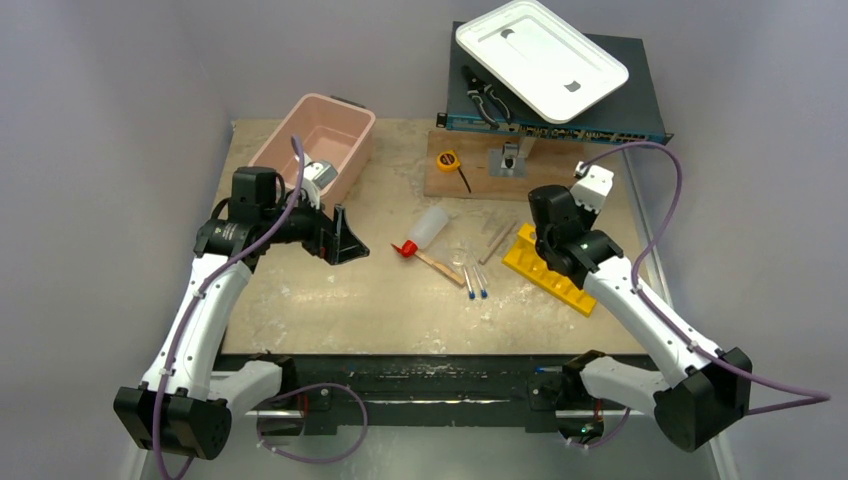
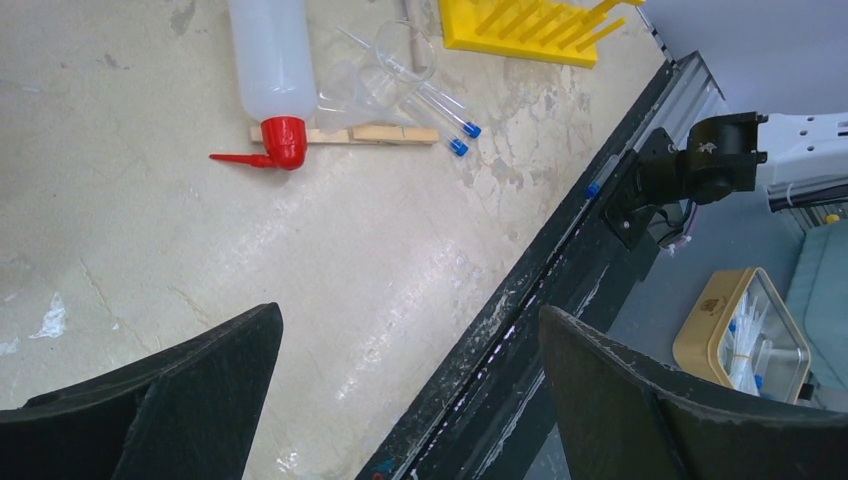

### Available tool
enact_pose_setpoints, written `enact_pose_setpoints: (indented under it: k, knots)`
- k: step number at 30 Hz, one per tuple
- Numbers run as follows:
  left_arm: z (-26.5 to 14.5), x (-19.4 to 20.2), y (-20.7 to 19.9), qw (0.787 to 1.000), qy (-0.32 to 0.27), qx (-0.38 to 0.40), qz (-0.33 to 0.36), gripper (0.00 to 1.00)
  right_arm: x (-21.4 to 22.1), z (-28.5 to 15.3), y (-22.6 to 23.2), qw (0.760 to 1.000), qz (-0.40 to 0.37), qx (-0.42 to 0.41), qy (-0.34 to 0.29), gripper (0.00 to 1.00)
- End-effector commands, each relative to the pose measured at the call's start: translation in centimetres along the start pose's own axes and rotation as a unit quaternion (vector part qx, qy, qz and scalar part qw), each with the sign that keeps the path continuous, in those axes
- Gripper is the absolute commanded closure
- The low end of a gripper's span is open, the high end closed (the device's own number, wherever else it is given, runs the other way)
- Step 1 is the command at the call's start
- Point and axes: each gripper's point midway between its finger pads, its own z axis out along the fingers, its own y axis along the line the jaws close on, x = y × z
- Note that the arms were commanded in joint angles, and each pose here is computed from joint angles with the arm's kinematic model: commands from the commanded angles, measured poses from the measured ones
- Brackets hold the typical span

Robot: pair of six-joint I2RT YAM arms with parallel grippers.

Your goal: Organize the chemistry lab equipment

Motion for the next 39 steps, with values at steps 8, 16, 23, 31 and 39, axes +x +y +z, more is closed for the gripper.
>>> enact_pose_setpoints:
  k: [8, 16, 23, 31, 39]
  knots:
    - [-0.1, -0.5, 0.0, 1.0, -0.013, 0.003, 0.028, 0.0, 2.5, 0.5, 0.0, 1.0, 0.014, 0.001, 0.021, 0.95]
    - [0.0, -0.6, 0.1, 1.0, -0.013, 0.002, 0.024, 0.0, 3.3, 0.5, -0.1, 1.0, 0.016, -0.003, 0.025, 0.74]
    - [0.0, -0.6, 0.1, 1.0, -0.013, 0.003, 0.023, 0.0, 3.4, 0.5, -0.2, 0.999, 0.021, -0.005, 0.024, 0.69]
    - [0.0, -0.7, 0.1, 1.0, -0.013, 0.004, 0.023, 0.0, 1.9, -0.3, -0.5, 0.999, 0.036, -0.016, 0.015, 0.66]
    - [0.1, -0.7, 0.3, 1.0, -0.009, 0.003, 0.018, 0.0, -2.2, -2.4, -0.8, 0.997, 0.067, -0.035, -0.006, 0.47]
